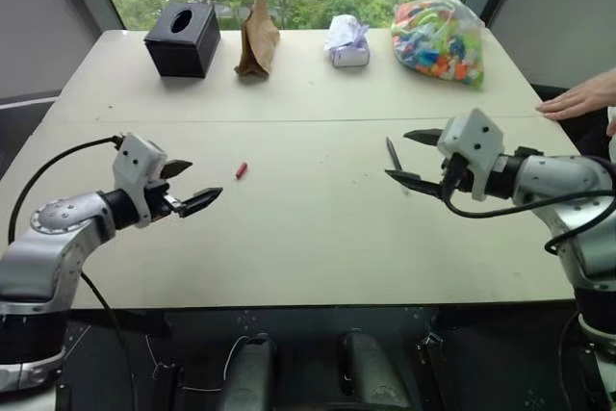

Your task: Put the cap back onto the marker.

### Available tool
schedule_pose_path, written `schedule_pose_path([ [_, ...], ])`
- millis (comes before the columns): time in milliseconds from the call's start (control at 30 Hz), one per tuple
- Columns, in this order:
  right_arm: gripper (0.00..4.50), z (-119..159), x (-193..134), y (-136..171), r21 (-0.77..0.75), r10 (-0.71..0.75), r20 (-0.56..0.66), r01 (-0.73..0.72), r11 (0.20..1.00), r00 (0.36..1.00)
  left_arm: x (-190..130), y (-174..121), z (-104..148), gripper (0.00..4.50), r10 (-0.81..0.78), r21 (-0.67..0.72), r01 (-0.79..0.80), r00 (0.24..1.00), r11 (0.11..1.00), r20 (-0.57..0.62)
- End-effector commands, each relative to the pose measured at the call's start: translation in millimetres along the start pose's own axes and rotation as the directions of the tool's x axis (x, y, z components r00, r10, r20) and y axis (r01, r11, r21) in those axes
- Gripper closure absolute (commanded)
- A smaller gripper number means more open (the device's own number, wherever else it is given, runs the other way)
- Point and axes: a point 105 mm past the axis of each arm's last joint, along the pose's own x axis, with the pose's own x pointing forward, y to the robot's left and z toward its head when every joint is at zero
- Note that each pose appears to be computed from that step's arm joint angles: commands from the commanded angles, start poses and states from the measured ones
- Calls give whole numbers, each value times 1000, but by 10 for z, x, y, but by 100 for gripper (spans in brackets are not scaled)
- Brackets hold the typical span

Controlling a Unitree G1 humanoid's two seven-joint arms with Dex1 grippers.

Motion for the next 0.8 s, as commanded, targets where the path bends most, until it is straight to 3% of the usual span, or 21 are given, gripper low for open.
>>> schedule_pose_path([
  [33, 103, 107, -11, -48, -35, -18, 33, 19, 999, 999, -55, 13, 150, 5, 15, 62, -18, 999, 998, 41],
  [800, 103, 105, 9, 112, 9, -50, 60, 49, 999, 997, -48, 257, -98, 5, 79, 25, -80, 996, 996, 32],
])
